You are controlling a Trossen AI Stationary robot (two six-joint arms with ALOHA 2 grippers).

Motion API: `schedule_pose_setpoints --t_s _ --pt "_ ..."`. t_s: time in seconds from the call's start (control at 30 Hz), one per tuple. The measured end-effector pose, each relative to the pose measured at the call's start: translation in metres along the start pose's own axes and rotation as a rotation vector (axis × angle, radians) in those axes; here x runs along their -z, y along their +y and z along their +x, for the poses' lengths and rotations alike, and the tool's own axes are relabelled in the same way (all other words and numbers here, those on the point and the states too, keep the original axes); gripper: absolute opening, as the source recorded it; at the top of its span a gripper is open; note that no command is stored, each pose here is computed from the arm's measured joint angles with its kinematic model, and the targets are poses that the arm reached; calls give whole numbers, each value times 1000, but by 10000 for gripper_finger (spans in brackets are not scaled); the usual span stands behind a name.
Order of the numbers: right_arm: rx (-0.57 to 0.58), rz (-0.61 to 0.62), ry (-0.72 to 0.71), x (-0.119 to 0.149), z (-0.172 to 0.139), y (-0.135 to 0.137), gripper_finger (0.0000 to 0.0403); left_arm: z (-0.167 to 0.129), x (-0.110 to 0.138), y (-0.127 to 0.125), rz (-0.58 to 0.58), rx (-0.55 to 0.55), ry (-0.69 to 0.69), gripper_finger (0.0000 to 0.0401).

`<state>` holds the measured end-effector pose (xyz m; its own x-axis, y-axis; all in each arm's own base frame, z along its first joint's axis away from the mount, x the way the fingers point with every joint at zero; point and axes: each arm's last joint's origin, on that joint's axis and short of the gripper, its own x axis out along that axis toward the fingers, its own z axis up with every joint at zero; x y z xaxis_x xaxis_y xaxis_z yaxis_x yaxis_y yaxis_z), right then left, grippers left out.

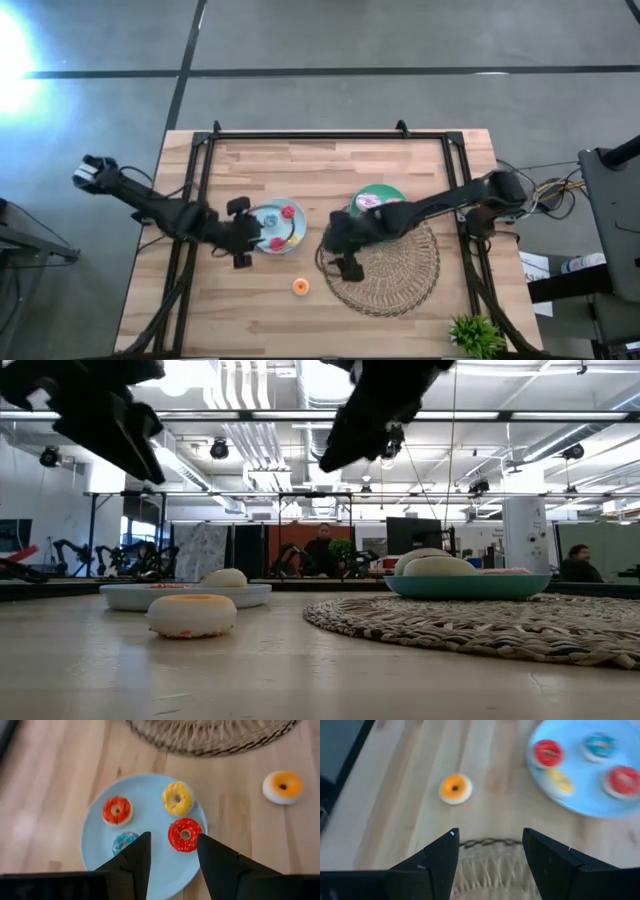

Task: Pick & Place donuts
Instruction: Put the white doughnut on the blue plate

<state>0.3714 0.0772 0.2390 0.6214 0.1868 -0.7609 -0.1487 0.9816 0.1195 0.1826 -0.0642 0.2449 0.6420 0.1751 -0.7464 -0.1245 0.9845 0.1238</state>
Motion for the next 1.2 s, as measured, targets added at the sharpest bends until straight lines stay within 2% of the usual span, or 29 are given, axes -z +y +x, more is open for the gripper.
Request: schedule_pose_setpoints --t_s 0.13,0.27,0.37,0.47,0.57,0.93,1.2 --pt "-95 -127 -10 5 36 15 210 -5 6 -22 15 -4 -42 133" --pt "-192 -167 -20 11 66 26 210 -6 10 -33 -125 21 -38 133" --pt "-205 -218 -8 10 86 33 210 -6 12 -38 -210 12 -41 133" --pt "-220 -297 -12 4 104 42 210 -6 12 -39 -244 -20 -66 133" --pt "-229 -308 -9 -2 119 47 207 -7 9 -40 -259 -37 -86 133" --pt "-219 -330 7 -6 127 46 167 -10 4 -40 -272 -50 -111 133" --pt "-191 -338 -35 0 133 43 157 -10 4 -39 -266 -75 -124 133"
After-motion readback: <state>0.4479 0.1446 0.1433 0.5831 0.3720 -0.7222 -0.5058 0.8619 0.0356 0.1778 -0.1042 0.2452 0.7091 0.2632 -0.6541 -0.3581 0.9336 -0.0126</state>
